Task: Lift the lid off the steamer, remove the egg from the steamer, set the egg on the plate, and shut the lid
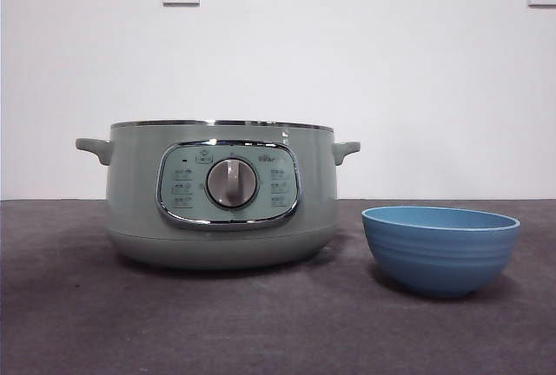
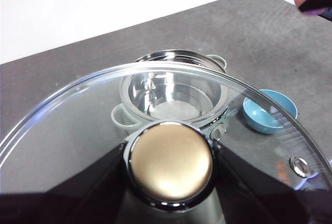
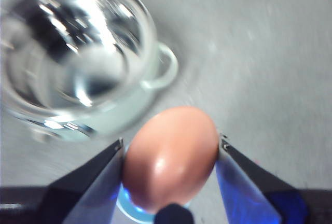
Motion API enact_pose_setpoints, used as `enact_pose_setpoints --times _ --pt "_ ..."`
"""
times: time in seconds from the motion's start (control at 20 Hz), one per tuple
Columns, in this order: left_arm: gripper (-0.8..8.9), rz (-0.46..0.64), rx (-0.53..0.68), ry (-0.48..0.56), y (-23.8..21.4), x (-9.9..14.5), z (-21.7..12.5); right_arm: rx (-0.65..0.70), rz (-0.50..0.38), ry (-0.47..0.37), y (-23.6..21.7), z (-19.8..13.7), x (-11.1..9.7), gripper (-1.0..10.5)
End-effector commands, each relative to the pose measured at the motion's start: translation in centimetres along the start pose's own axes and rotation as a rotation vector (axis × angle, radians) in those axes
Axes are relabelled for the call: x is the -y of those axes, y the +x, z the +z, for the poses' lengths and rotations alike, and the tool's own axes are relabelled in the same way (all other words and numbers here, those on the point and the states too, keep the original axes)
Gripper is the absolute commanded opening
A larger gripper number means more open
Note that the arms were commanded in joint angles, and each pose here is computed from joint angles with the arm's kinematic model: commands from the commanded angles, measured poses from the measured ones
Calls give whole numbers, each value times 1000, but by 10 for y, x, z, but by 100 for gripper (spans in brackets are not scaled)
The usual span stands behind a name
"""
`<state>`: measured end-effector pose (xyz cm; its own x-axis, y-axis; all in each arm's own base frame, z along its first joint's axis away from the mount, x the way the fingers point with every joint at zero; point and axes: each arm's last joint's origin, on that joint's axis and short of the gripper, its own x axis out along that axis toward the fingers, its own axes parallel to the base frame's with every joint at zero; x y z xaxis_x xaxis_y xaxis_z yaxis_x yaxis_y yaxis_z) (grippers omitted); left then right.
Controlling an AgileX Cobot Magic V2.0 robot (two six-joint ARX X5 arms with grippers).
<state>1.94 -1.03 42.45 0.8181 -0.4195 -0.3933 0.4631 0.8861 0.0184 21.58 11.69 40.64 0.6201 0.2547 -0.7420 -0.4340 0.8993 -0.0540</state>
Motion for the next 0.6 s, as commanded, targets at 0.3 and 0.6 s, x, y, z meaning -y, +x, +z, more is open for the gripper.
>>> enact_pose_setpoints --times 0.3,0.6 --pt "-9 1 79 13 -7 0 6 -125 74 37 93 -55 3 -13" --pt "-9 1 80 12 -7 0 6 -188 94 61 147 -101 -2 -13"
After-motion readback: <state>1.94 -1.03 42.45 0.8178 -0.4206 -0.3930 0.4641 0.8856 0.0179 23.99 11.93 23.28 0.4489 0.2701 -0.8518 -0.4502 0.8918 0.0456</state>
